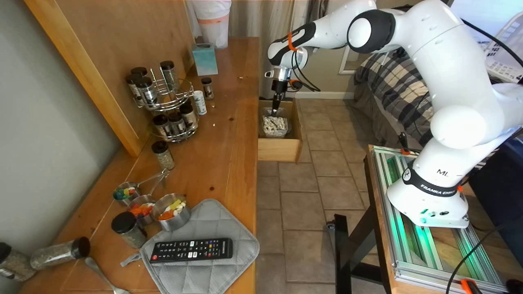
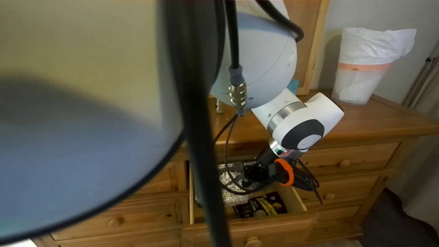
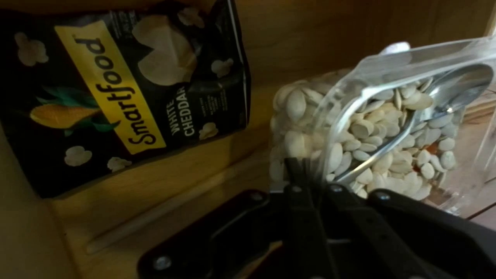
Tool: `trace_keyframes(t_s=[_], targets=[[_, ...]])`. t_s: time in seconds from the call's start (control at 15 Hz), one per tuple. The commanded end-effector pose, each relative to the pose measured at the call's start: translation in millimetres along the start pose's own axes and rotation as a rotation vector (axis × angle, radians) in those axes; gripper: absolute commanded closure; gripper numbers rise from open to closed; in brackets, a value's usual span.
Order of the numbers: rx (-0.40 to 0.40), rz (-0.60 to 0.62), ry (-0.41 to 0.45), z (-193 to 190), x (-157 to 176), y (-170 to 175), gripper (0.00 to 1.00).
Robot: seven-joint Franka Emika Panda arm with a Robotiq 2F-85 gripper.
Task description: Pick up the clear lunch box from the open drawer and put it on the kitchen counter
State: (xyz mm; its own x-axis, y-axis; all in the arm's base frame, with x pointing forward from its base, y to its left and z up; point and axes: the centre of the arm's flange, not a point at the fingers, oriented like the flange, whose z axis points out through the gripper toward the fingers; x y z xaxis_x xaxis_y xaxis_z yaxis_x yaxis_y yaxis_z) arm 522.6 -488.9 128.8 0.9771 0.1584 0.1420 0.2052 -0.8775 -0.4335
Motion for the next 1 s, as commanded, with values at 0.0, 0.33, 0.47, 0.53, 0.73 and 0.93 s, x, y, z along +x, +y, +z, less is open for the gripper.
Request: trace_keyframes(t_s=[0.0,0.33,0.47,0.53,0.73,0.93], targets=[[0.042,0.028,0.008,-28,-8,3,0.96],[0.050,0.095,-0.023,-55,-2,-20,0.96],[0.063,0.107,-0.039,-65,4,-31,0.96],[0.069,0.110,-0.053,-71,7,-38,0.95],[0.090,0.098,-0.107,-82,12,-54,0.95],[0.099,0.074,-0.149,-86,14,-67,0.96]])
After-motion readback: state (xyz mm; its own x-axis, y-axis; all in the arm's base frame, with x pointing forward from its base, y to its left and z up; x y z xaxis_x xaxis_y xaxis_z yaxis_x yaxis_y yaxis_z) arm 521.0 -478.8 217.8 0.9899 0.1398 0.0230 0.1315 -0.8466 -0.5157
